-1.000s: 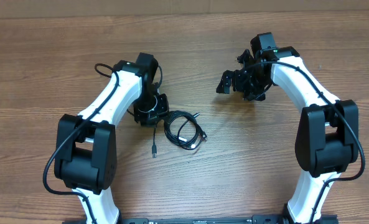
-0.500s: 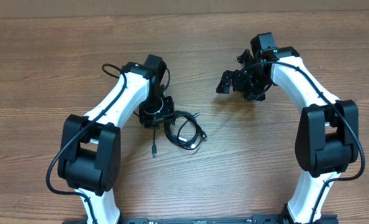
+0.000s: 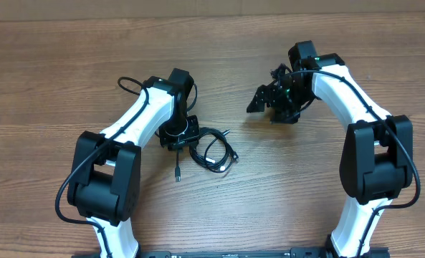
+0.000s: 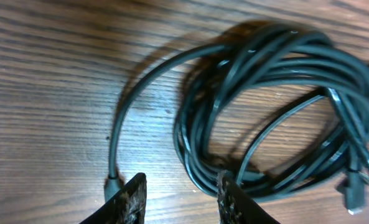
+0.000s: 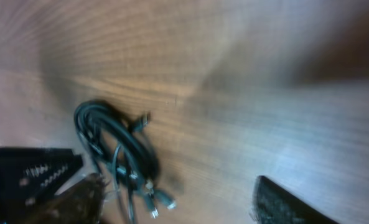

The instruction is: Untangle cables

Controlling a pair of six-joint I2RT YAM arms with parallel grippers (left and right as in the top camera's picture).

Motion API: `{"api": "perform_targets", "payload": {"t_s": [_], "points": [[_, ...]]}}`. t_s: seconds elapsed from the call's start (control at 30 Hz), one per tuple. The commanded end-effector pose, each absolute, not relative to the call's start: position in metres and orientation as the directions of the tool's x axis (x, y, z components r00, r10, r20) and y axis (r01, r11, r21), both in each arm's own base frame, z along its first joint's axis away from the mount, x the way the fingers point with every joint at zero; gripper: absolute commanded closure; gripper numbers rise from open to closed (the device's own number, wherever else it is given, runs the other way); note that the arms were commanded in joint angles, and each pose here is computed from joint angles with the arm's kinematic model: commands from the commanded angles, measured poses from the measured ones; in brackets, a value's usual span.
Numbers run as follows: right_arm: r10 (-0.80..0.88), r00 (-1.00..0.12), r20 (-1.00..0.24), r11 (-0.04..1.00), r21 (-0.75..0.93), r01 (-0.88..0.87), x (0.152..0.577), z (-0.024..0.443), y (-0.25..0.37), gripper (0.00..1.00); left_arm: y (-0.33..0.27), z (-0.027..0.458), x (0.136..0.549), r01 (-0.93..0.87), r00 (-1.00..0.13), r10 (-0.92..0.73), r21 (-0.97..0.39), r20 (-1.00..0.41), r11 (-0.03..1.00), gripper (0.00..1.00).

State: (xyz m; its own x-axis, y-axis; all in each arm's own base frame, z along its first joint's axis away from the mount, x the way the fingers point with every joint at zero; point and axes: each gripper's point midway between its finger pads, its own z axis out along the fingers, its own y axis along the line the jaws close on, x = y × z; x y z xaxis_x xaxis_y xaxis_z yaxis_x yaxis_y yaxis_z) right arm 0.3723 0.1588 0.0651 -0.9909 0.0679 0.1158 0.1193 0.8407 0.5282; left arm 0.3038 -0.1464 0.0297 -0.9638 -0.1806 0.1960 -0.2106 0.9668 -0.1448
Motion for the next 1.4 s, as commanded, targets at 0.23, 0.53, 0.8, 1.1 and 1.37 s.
{"api": "perform_targets", "payload": {"t_s": [0.23,0.53,0.8,1.1,1.37], "points": [[-0.134,-0.983,0.123,0.903,0.424,-0.070,0.324,0.061,0.201,0.41,-0.146,0.016,0.301,-0.227,-0.961,-0.199,-0.134,0.194,0.965,0.60],[-0.070,-0.988,0.134,0.938,0.345,-0.019,0.309,0.030,0.216,0.41,-0.148,0.016,0.302,-0.234,-0.960,-0.205,-0.142,0.193,0.962,0.61],[-0.044,-0.983,0.176,0.925,0.380,0.026,0.296,0.017,0.222,0.46,-0.150,0.017,0.301,-0.236,-0.958,-0.203,-0.155,0.202,0.959,0.60],[-0.060,-0.983,0.173,0.916,0.400,0.014,0.295,0.018,0.229,0.69,-0.153,0.017,0.301,-0.238,-0.957,-0.202,-0.168,0.207,0.957,0.60],[-0.064,-0.986,0.155,0.913,0.408,0.005,0.296,0.018,0.237,0.77,-0.159,0.017,0.316,-0.245,-0.964,-0.215,-0.208,0.155,0.947,0.61]]}}
